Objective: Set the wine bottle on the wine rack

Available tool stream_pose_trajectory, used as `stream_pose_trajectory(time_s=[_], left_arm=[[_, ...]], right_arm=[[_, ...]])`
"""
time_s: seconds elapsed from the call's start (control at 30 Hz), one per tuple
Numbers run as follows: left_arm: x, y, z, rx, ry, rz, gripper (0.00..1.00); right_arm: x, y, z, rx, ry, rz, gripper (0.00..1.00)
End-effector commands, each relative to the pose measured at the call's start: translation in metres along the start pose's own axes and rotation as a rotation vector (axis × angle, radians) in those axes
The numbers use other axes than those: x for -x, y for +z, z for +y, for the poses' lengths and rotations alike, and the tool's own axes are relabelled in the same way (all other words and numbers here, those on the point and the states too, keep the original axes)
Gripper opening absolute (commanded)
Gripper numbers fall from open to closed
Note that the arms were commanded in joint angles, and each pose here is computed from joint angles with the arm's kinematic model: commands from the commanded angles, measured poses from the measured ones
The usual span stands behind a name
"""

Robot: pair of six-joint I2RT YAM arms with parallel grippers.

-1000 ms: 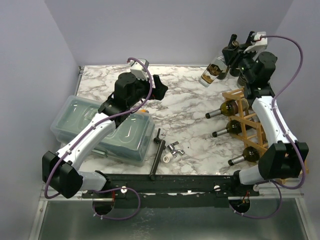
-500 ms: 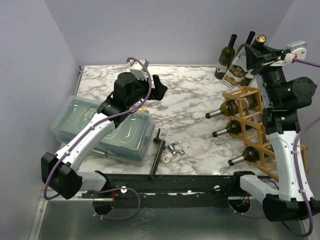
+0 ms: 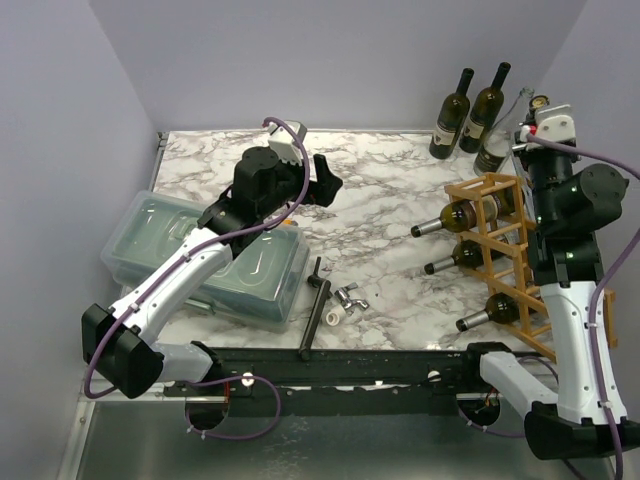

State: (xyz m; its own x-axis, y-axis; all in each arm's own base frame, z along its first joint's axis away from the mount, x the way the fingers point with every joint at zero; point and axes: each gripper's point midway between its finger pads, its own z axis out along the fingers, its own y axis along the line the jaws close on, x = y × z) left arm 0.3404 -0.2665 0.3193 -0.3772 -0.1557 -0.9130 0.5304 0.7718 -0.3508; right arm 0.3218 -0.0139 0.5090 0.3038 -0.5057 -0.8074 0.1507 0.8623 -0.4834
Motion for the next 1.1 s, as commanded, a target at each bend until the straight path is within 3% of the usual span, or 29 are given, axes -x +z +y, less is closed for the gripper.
stream_pose_trajectory(time_s=[0.0, 0.3, 0.57, 0.73, 1.07], left_arm=[[0.018, -0.008, -0.007, -0.01, 0.023, -0.039, 0.92], [0.016, -0.006, -0.008, -0.011, 0.026, -0.03, 0.92], [0.013, -0.004, -0.007, -0.007, 0.025, -0.02, 0.92], [0.009, -0.001, -0.005, 0.0, 0.027, -0.009, 0.92], [0.003, 0.005, -0.003, 0.006, 0.024, 0.01, 0.92]], right_arm=[[0.001, -0.003, -0.027, -0.072, -0.368, 0.016, 0.01], [-0.067, -0.005, 0.021, 0.164, -0.673, 0.17, 0.0], [-0.106, -0.022, 0.061, 0.354, -0.852, 0.238, 0.0], [-0.119, -0.04, 0.076, 0.45, -0.929, 0.27, 0.01], [-0.137, -0.074, 0.095, 0.556, -0.917, 0.298, 0.01]])
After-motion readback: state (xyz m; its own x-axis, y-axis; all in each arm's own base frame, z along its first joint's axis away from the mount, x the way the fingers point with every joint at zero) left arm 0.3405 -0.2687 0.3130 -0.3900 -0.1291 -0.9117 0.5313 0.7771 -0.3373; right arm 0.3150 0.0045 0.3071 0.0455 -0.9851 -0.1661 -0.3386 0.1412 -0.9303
